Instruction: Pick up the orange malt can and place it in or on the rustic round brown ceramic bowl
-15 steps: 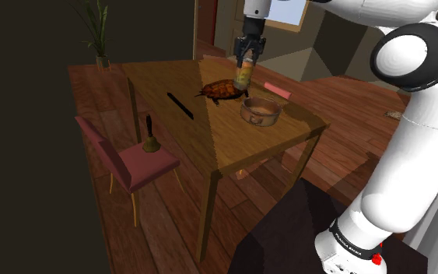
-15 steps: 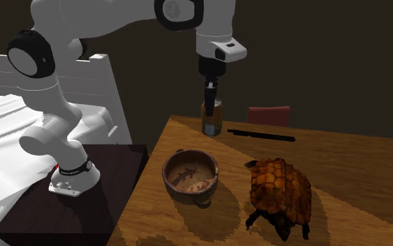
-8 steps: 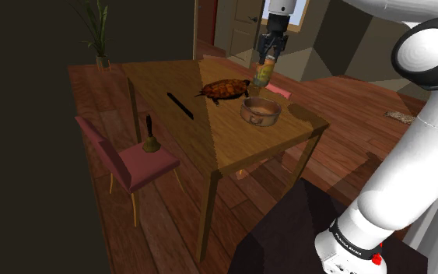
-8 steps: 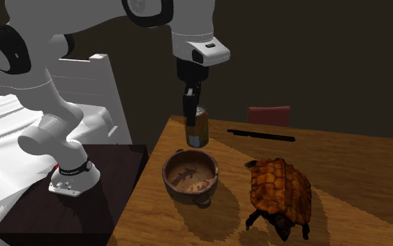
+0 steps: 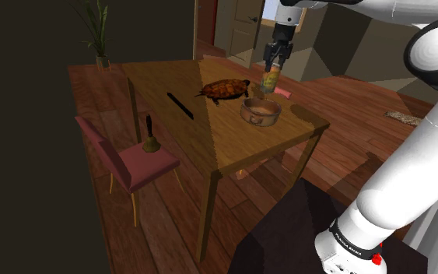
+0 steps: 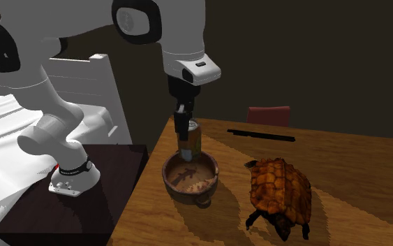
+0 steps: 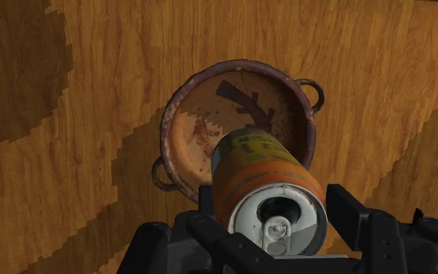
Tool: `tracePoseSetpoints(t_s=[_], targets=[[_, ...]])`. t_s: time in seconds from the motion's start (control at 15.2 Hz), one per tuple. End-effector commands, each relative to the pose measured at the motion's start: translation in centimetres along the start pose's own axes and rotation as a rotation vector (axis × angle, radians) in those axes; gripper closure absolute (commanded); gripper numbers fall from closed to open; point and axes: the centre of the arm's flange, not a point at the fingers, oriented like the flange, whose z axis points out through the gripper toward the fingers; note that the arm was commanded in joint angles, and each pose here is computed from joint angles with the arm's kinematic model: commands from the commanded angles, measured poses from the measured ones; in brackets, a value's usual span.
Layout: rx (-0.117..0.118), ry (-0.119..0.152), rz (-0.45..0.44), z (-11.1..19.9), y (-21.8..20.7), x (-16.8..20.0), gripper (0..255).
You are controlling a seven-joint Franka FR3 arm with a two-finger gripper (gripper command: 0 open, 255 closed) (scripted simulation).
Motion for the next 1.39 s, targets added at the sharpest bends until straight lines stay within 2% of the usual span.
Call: tracePoseSetpoints(t_s=[0.0,0.79,1.32], targets=[[0.0,0.001,0.0,1.1,0.0,0.0,255],[0.0,0.001,0.0,7.4,-0.1,0.0,255],[0.0,0.001,0.0,7.4,-0.1,0.0,255]])
